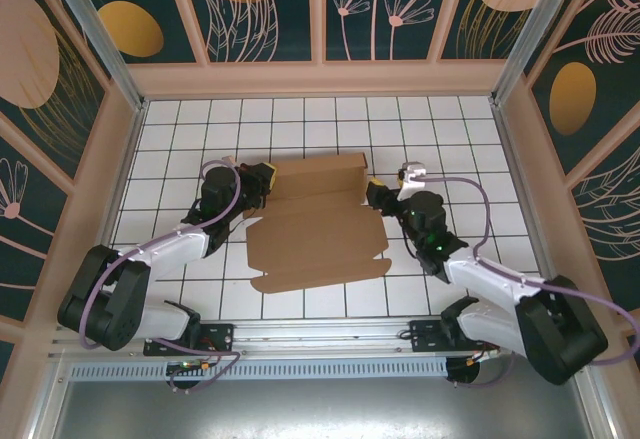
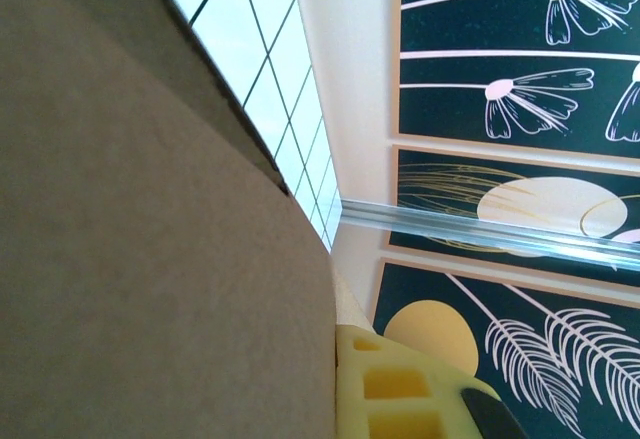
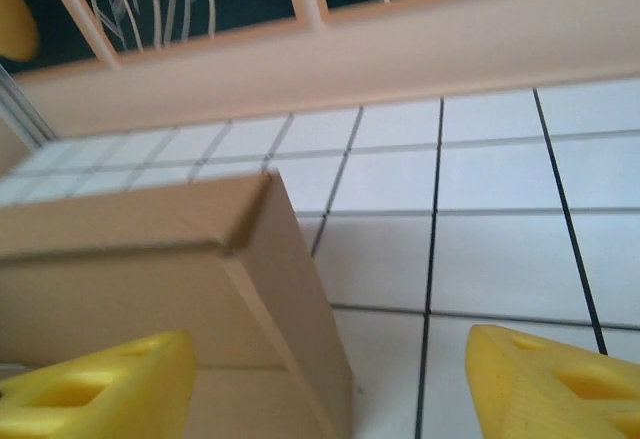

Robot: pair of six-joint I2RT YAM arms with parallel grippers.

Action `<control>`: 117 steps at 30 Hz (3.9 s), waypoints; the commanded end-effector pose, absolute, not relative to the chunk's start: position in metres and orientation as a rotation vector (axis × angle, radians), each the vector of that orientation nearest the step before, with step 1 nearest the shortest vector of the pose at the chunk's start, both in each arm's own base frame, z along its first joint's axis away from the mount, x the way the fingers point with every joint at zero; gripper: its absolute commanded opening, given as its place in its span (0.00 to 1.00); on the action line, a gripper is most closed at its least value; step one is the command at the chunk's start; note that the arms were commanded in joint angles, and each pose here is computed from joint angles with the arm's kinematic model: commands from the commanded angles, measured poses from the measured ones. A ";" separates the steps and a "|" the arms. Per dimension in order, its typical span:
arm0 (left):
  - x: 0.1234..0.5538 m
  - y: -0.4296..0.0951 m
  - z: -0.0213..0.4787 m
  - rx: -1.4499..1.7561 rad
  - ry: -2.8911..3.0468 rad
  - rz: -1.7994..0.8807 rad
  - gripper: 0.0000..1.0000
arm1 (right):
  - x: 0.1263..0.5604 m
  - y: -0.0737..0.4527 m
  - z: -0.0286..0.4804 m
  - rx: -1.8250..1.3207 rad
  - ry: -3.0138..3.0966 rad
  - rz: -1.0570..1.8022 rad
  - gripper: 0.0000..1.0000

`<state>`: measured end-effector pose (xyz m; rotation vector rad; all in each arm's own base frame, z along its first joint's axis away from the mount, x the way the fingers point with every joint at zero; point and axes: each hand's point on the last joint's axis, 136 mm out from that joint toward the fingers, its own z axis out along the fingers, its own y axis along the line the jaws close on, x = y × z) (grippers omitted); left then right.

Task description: Fold the paper box

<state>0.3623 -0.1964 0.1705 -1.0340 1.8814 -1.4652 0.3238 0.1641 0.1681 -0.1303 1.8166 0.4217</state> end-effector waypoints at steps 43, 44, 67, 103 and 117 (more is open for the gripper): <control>0.368 -0.201 0.166 -1.000 1.915 -1.431 0.00 | 0.416 0.212 0.144 -0.347 1.732 -0.105 0.51; 0.369 -0.201 0.166 -0.999 1.913 -1.433 0.00 | 0.413 0.213 0.151 -0.338 1.709 -0.080 0.61; 0.388 -0.234 0.209 -0.807 1.746 -1.570 0.00 | 0.297 0.223 0.286 -0.058 1.563 1.134 0.65; 0.389 -0.278 0.208 -0.821 1.673 -1.756 0.00 | 0.374 0.281 0.217 0.624 1.598 1.524 0.21; 0.365 -0.266 0.191 -0.664 1.907 -1.521 0.58 | 0.371 0.251 0.205 0.737 1.570 1.461 0.04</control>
